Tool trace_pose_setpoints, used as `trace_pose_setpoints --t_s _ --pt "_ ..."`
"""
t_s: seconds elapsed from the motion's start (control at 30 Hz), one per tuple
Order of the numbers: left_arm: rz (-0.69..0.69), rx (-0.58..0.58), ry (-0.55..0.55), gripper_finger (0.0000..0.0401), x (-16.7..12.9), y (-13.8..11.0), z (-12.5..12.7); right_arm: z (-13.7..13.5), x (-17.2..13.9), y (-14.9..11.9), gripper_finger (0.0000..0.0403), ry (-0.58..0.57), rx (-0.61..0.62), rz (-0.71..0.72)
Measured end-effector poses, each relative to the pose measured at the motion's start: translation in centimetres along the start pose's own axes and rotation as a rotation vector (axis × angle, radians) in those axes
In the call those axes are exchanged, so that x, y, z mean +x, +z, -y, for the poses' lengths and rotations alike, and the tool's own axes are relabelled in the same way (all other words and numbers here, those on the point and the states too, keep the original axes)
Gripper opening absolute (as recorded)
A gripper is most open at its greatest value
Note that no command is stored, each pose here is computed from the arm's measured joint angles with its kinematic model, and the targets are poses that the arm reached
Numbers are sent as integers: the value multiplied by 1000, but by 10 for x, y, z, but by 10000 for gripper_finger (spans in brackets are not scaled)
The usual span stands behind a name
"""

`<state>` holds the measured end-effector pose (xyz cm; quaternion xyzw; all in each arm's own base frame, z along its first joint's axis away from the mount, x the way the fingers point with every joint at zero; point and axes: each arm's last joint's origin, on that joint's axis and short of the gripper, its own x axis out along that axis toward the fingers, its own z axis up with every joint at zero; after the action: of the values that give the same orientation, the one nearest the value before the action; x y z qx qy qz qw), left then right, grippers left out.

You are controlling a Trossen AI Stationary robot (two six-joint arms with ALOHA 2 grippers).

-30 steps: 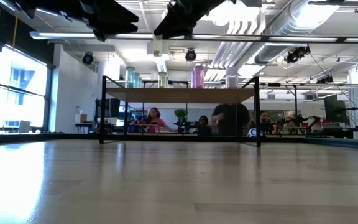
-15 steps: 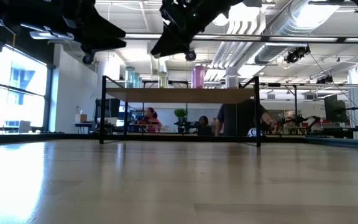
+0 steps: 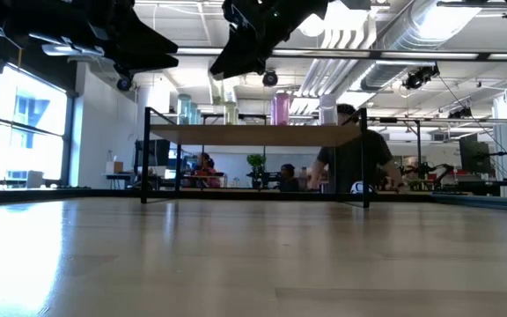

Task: Pick and place medicine bottles onto shelf by color
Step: Put the yellow pill bottle into the shelf aligned with the other yellow pill bottles

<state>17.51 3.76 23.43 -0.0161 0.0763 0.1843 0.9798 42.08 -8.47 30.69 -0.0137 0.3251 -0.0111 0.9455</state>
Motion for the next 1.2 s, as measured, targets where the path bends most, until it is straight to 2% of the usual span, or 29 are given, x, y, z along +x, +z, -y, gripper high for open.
trace_pose_setpoints --t_s 0.13,0.37,0.5,0.63,1.03,1.2 --pt "-8 1 0 217 0 -1 0 -3 8 -25 113 5 57 -45" --pt "0 3 0 217 0 0 0 -10 -3 -32 113 -33 46 144" --pt "0 2 -1 217 0 0 0 -1 -6 -29 113 -122 49 231" --pt "0 2 -2 217 0 0 0 17 -9 -30 113 -184 73 243" --pt "1 10 4 217 0 0 0 42 -8 -36 113 -215 129 248" --pt "2 10 5 217 0 0 0 47 -18 -20 113 -225 102 268"
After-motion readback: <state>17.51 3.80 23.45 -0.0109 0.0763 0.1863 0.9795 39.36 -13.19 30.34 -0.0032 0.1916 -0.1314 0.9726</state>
